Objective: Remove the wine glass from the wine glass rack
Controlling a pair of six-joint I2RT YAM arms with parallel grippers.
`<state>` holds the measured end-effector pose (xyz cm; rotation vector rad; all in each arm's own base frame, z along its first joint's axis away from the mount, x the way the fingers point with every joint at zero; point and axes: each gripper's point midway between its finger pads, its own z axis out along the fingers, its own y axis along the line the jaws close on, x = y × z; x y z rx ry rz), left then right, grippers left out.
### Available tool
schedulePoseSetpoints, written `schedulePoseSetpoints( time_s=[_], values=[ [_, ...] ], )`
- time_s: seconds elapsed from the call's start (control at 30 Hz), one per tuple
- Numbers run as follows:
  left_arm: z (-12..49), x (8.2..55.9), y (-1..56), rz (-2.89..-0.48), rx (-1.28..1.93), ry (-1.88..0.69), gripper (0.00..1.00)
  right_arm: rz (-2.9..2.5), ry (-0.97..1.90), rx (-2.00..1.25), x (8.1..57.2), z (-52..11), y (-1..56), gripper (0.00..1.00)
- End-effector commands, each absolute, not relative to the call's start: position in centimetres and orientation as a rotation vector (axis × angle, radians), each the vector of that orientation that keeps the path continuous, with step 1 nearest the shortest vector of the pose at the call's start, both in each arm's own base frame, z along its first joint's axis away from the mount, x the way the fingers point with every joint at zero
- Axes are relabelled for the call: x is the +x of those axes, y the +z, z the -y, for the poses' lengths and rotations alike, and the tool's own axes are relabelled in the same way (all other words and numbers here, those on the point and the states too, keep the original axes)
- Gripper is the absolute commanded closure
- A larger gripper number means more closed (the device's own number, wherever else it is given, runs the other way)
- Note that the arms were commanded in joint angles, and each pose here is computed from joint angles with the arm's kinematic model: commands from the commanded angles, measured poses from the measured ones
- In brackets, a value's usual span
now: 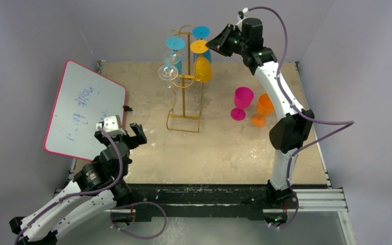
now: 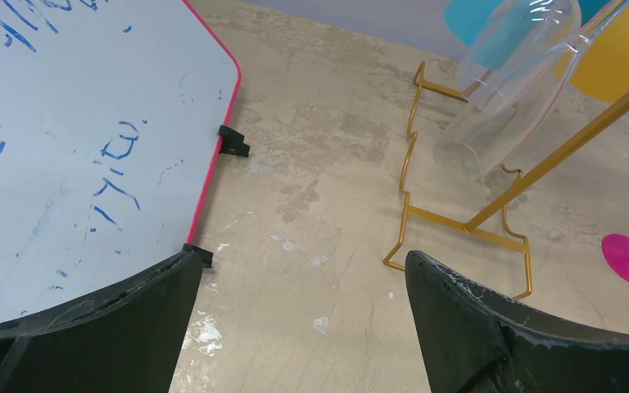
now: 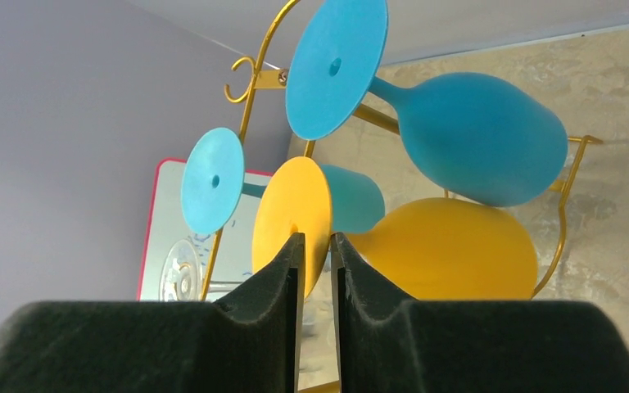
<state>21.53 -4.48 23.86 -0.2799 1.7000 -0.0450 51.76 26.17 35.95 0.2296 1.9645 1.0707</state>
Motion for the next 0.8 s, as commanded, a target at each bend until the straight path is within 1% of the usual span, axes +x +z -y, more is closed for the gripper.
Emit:
schedulePoseSetpoints(
  time_s=[0.0,0.07,0.17,0.23,0.3,0.43,0.47,0.53,0.63,0.73,0.77],
  values=[
    [4.5,21.7,25.0,-1.673,-0.307,-0.067,0.05,-1.862,1.050,0.200,50.4,-25.2,40.3,0.83],
    [4.4,21.7,25.1,-1.671,-0.312,-0.066,0.05,-1.862,1.065,0.202,50.3,-25.3,40.2,0.85],
    [4.4,21.6,25.1,-1.669,-0.316,-0.067,0.05,-1.866,1.095,0.202,50.2,-25.7,40.1,0.84],
    [4.4,21.6,25.1,-1.670,-0.315,-0.066,0.05,-1.869,1.113,0.202,50.2,-25.9,39.9,0.79],
    [4.3,21.6,25.1,-1.669,-0.316,-0.065,0.05,-1.874,1.124,0.209,50.4,-26.1,39.6,0.77],
    [4.3,21.6,25.1,-1.669,-0.317,-0.064,0.05,-1.906,1.155,0.218,50.9,-26.8,38.1,0.70],
    [4.3,21.6,25.1,-1.670,-0.316,-0.064,0.05,-1.907,1.156,0.219,51.1,-26.8,37.9,0.69],
    [4.4,21.7,25.1,-1.670,-0.315,-0.066,0.05,-1.919,1.177,0.212,51.1,-27.2,37.6,0.72],
    [4.3,21.7,25.0,-1.672,-0.319,-0.060,0.05,-1.919,1.186,0.195,50.7,-27.3,38.1,0.82],
    [4.3,21.6,25.0,-1.669,-0.327,-0.064,0.05,-1.888,1.119,0.212,50.6,-26.1,39.0,0.88],
    [4.2,21.6,25.0,-1.668,-0.328,-0.063,0.05,-1.881,1.118,0.217,50.5,-25.8,39.2,0.91]
  ],
)
